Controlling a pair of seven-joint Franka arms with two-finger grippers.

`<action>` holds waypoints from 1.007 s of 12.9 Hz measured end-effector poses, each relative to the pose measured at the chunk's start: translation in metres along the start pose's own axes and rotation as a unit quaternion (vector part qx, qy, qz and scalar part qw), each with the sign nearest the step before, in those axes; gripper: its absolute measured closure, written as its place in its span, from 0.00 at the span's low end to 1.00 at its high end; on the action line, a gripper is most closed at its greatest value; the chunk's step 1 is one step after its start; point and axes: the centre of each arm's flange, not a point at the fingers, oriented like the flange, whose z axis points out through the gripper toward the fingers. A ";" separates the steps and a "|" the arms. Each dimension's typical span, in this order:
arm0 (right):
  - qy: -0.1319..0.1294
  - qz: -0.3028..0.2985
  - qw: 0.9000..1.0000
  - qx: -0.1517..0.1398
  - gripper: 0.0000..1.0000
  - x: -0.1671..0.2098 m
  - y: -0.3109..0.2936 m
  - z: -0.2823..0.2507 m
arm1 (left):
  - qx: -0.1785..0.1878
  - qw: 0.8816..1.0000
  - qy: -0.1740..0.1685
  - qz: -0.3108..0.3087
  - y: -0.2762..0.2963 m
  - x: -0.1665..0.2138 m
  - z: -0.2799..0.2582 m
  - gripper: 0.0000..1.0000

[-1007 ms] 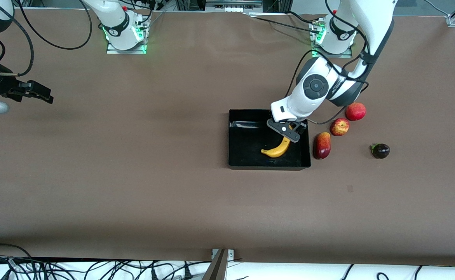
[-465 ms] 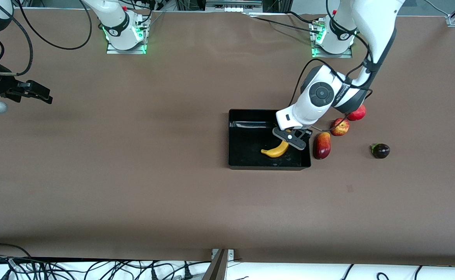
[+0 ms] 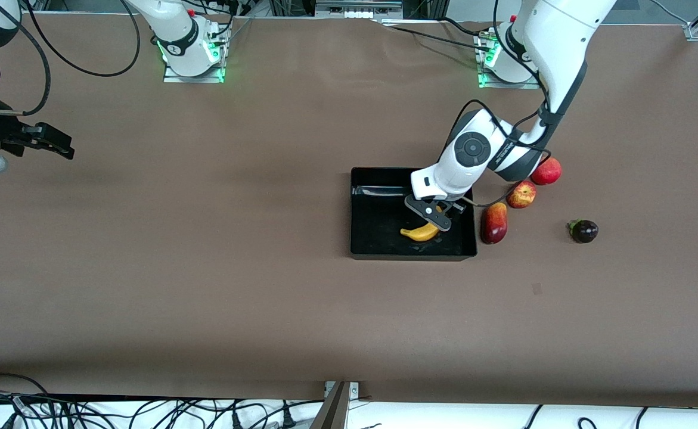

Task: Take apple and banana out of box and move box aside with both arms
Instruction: 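Grasp the yellow banana with the left gripper and lift it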

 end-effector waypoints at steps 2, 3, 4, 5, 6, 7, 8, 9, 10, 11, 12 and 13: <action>0.002 -0.009 1.000 -0.002 0.00 0.000 -0.010 -0.001 | 0.000 1.000 -0.003 0.005 0.003 -0.001 0.014 0.00; 0.003 -0.014 1.000 -0.002 0.00 0.001 -0.015 -0.001 | 0.000 1.000 -0.004 0.005 0.003 -0.002 0.019 0.00; 0.010 -0.015 1.000 -0.002 0.00 0.003 -0.017 -0.001 | 0.000 1.000 -0.005 0.004 0.002 -0.002 0.022 0.00; 0.016 -0.015 1.000 -0.001 0.00 0.006 -0.018 0.000 | -0.001 1.000 -0.003 0.004 0.001 -0.002 0.024 0.00; 0.018 -0.013 1.000 0.003 0.00 0.008 -0.017 0.002 | -0.001 1.000 -0.004 0.004 0.001 -0.003 0.026 0.00; 0.017 -0.008 1.000 0.014 0.00 0.010 -0.016 0.004 | -0.001 1.000 -0.006 0.004 0.001 -0.004 0.029 0.00; 0.015 -0.001 1.000 0.028 0.00 0.010 -0.013 0.006 | -0.002 1.000 -0.008 0.004 0.001 -0.004 0.032 0.02; 0.013 0.006 0.999 0.035 0.00 0.010 -0.008 0.007 | -0.001 1.000 -0.007 0.005 0.001 -0.004 0.032 0.04; 0.011 0.010 0.999 0.038 0.00 0.010 -0.004 0.008 | 0.002 1.000 -0.006 0.006 -0.001 -0.003 0.030 0.14; 0.011 0.012 0.999 0.039 0.00 0.009 -0.002 0.008 | 0.003 1.000 -0.003 0.006 -0.002 -0.001 0.028 0.26; 0.012 0.012 0.999 0.039 0.00 0.008 -0.002 0.006 | 0.003 1.000 -0.001 0.007 -0.002 0.001 0.026 0.38; 0.015 0.012 0.999 0.039 0.00 0.006 -0.003 0.003 | 0.004 1.000 0.002 0.007 -0.003 0.002 0.024 0.49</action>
